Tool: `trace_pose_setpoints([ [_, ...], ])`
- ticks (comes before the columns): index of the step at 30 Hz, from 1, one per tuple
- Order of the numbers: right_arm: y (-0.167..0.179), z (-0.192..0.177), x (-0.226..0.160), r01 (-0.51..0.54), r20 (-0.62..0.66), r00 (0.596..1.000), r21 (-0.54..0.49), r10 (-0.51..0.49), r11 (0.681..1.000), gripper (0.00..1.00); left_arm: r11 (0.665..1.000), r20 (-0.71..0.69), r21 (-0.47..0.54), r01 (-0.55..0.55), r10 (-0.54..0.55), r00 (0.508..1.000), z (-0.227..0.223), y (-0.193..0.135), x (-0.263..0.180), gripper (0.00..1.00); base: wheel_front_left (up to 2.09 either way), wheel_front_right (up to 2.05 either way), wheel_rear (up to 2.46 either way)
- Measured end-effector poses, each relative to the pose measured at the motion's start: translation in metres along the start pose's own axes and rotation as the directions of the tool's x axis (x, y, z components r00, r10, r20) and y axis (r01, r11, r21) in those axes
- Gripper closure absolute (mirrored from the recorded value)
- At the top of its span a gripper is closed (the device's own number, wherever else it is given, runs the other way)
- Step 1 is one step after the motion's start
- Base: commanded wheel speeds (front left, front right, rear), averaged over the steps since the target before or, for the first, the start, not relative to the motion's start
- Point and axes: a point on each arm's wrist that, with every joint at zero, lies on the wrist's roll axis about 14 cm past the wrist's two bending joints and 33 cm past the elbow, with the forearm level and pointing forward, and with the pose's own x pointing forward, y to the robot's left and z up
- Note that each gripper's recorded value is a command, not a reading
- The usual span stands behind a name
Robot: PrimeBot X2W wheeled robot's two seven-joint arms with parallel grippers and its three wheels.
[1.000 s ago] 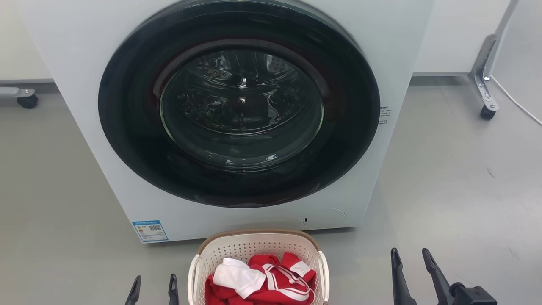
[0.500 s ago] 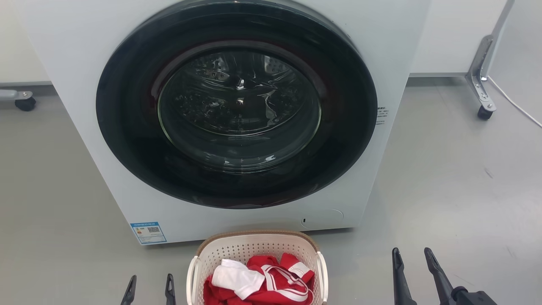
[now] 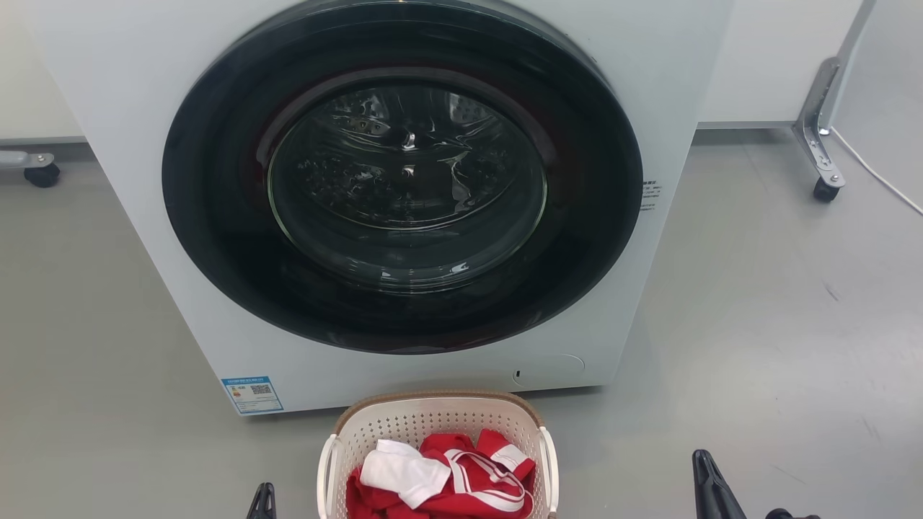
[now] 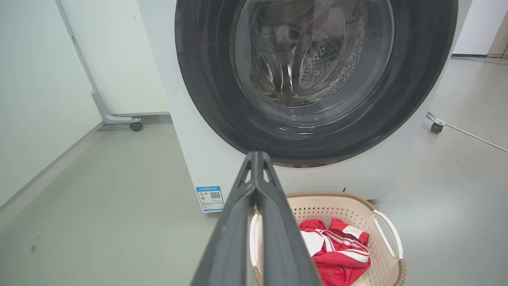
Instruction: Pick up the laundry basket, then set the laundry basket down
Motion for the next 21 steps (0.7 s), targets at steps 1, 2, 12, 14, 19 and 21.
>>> trace_pose_setpoints([
  [1,-0.001,-0.001,0.000,0.002,-0.004,1.000,0.002,-0.002,1.000,1.00,1.000,-0.003,-0.004,-0.001,0.001,1.000,-0.001,0.000,0.000,1.00,0.00,0.00,0.00],
  [2,-0.001,-0.001,0.000,0.003,-0.007,1.000,0.007,-0.003,1.000,1.00,1.000,-0.009,-0.010,-0.001,0.001,1.000,-0.002,0.001,0.000,1.00,0.00,0.00,0.00],
  [12,-0.014,-0.010,0.002,0.055,-0.060,0.997,0.126,-0.047,0.991,1.00,0.992,-0.064,-0.124,-0.037,0.029,0.998,-0.011,0.010,0.002,1.00,0.00,0.00,0.00],
  [14,-0.017,-0.011,0.003,0.063,-0.069,0.996,0.159,-0.052,0.985,1.00,0.987,-0.079,-0.154,-0.047,0.035,0.996,-0.014,0.011,0.002,1.00,0.00,0.00,0.00],
  [19,-0.022,-0.010,0.007,0.083,-0.081,0.995,0.229,-0.066,0.970,1.00,0.967,-0.104,-0.247,-0.065,0.040,0.994,-0.016,0.014,0.006,1.00,0.00,0.00,0.00],
  [21,-0.026,-0.012,0.007,0.100,-0.100,0.992,0.266,-0.076,0.959,1.00,0.953,-0.118,-0.293,-0.076,0.043,0.992,-0.018,0.015,0.007,1.00,0.00,0.00,0.00],
])
